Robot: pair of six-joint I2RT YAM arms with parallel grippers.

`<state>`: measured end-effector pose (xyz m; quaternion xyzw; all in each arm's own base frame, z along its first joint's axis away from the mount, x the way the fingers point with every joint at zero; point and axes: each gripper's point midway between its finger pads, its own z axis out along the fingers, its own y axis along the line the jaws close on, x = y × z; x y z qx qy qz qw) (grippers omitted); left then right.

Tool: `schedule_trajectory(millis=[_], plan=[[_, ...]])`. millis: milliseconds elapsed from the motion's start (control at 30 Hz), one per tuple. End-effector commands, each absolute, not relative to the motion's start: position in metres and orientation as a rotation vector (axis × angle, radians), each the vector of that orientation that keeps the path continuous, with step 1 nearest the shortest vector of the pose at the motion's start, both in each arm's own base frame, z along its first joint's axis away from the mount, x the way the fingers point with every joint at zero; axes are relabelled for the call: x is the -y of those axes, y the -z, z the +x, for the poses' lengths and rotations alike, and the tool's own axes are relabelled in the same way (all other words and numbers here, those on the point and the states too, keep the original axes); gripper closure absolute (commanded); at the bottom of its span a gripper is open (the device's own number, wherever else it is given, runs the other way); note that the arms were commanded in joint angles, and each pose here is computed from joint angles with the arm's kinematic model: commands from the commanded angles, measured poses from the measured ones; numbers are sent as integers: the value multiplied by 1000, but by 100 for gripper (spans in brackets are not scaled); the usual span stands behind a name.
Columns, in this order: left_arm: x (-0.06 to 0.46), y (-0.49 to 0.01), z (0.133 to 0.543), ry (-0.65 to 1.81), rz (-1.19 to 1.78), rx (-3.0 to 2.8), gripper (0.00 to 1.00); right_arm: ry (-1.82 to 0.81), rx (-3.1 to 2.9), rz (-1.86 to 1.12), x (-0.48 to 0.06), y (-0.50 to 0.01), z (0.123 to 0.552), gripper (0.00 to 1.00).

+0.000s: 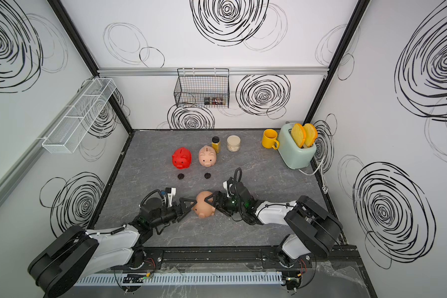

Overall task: Open piggy banks
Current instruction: Pick up the piggy bank from the center of the board.

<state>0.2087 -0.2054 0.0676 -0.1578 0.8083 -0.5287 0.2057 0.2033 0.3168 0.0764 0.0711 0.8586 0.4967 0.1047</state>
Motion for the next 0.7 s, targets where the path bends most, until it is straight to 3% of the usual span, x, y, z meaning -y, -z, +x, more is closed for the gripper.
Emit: schedule_trajectory(millis=[0,667], plan=[[210,-78,211,1524,-446,-2193,4,-1244,-2689,341,-286,-28,193,7],[225,-83,209,1678,-537,-2122,3,-1259,-2694,378,-285,-24,190,7]])
